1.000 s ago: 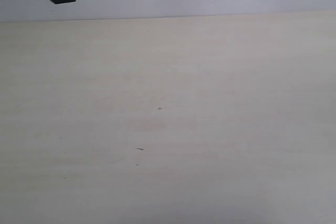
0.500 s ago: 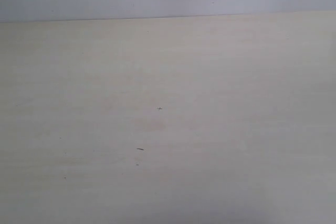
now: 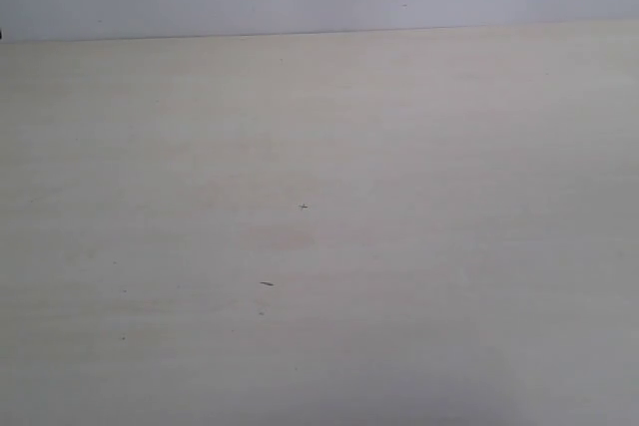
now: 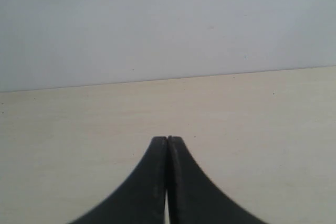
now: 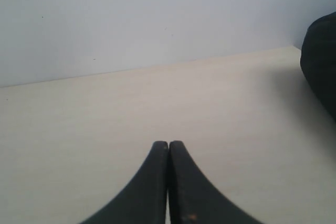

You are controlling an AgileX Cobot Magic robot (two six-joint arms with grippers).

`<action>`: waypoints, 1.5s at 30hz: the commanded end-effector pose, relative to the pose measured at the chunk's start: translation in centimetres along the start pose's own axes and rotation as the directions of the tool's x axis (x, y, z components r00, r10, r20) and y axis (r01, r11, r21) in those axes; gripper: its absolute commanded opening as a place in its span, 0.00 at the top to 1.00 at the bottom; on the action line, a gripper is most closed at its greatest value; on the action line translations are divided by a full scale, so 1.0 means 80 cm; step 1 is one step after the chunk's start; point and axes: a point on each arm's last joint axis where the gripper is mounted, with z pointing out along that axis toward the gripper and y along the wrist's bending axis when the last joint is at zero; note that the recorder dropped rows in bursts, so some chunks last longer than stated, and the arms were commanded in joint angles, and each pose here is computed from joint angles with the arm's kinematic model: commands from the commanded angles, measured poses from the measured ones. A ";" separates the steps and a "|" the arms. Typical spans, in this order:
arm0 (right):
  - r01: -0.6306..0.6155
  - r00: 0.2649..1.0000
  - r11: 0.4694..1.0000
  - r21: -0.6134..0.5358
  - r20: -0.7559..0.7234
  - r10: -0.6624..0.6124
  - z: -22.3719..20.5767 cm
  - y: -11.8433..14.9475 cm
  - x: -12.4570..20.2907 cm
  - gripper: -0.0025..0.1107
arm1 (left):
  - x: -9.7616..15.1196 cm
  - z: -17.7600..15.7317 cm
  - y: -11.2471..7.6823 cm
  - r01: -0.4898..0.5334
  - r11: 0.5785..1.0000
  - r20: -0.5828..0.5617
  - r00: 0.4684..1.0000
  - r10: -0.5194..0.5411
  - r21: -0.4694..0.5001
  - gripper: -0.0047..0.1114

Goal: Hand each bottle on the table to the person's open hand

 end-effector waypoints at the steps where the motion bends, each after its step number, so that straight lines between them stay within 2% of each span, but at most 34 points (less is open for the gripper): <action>1: 0.004 1.000 1.000 0.004 0.011 -0.004 0.000 0.000 0.000 0.98 | 0.001 -0.002 0.001 0.017 1.000 0.001 1.000 -0.017 -0.003 0.96; 8: 0.004 1.000 1.000 0.004 0.011 -0.004 0.000 0.000 0.000 0.98 | -0.003 -0.009 0.003 0.022 1.000 0.023 0.999 -0.022 0.003 0.96; 11: 0.004 1.000 1.000 0.004 0.011 -0.004 0.000 0.000 0.000 0.98 | -0.020 -0.039 0.013 0.039 0.999 0.124 0.991 -0.040 0.010 0.96; 15: 0.004 1.000 1.000 0.004 0.011 -0.004 0.000 0.000 0.000 0.98 | -0.034 -0.110 0.040 0.134 0.991 0.325 0.936 -0.133 0.020 0.96; 20: 0.004 1.000 1.000 0.004 0.011 -0.004 0.000 0.000 0.000 0.98 | -0.002 -0.186 0.070 0.236 0.970 0.511 0.841 -0.175 -0.058 0.96; 24: 0.004 1.000 1.000 0.004 0.011 -0.004 0.000 0.000 0.000 0.98 | 0.029 -0.215 0.081 0.310 0.945 0.586 0.786 -0.194 -0.104 0.96; 29: 0.004 1.000 1.000 0.004 0.011 -0.004 0.000 0.000 0.000 0.98 | 0.052 -0.223 0.081 0.319 0.943 0.612 0.766 -0.196 -0.098 0.96; 40: 0.004 1.000 1.000 0.004 0.011 -0.004 0.000 0.000 0.000 0.98 | 0.074 -0.204 0.077 0.301 0.949 0.560 0.804 -0.197 -0.098 0.96; 42: 0.004 1.000 1.000 0.004 0.011 -0.004 0.000 0.000 0.000 0.98 | 0.079 -0.200 0.076 0.336 0.940 0.554 0.796 -0.244 -0.068 0.96; 44: 0.004 1.000 1.000 0.004 0.011 -0.004 0.000 0.000 0.000 0.98 | 0.080 -0.197 0.073 0.316 0.947 0.569 0.789 -0.231 -0.053 0.96; 45: 0.004 1.000 1.000 0.004 0.011 -0.004 0.000 0.000 0.000 0.98 | 0.081 -0.195 0.069 0.274 0.961 0.578 0.791 -0.203 -0.039 0.96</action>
